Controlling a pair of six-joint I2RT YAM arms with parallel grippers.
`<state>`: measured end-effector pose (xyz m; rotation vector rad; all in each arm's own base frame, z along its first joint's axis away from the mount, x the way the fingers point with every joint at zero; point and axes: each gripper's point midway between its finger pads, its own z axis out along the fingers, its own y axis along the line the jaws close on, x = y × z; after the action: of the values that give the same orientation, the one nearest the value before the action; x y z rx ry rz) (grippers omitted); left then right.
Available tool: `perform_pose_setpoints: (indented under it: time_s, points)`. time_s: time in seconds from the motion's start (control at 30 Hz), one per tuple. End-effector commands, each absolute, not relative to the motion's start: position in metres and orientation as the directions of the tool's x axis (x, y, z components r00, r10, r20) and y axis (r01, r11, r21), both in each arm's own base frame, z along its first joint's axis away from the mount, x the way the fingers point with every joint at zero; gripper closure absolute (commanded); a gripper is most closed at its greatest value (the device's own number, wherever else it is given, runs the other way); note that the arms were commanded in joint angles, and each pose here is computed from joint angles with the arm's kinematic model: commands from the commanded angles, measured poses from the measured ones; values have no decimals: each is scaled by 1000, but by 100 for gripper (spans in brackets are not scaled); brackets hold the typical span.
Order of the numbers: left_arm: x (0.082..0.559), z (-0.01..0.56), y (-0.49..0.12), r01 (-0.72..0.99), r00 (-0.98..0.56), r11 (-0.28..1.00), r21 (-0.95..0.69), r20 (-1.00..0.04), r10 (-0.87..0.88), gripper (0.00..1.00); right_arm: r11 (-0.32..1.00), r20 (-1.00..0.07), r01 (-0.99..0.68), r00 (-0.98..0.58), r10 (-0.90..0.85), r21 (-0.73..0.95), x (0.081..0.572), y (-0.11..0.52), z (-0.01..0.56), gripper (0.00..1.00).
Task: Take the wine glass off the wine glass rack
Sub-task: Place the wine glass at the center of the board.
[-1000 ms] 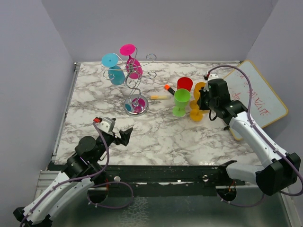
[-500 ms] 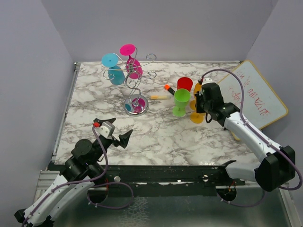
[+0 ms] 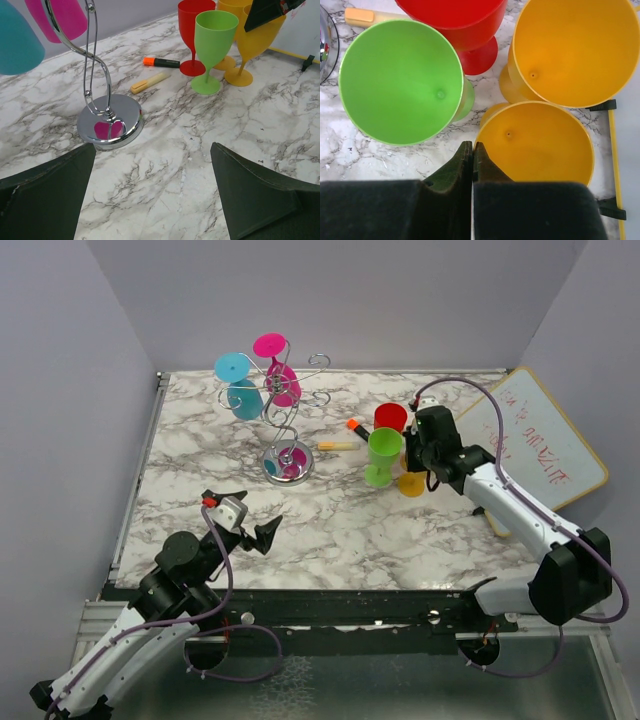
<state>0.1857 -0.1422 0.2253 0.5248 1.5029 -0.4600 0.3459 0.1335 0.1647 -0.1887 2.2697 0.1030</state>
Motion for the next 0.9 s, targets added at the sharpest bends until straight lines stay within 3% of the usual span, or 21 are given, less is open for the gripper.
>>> perform_pose_setpoints:
  time_s: [0.0,0.57,0.87]
  points:
    - [185,226,-145,599,16,800,30,-1000,26,1,986,-694,-164,-712,-107,16,336,136,155,95]
    - [189,233,-134,537,-8,843,-34,-999,-36,1,988,-692,-154,-716,-89,33,338,139,171,81]
    - [188,238,-128,519,7,854,-46,-998,-58,1,989,-738,-137,-672,-53,54,346,140,192,80]
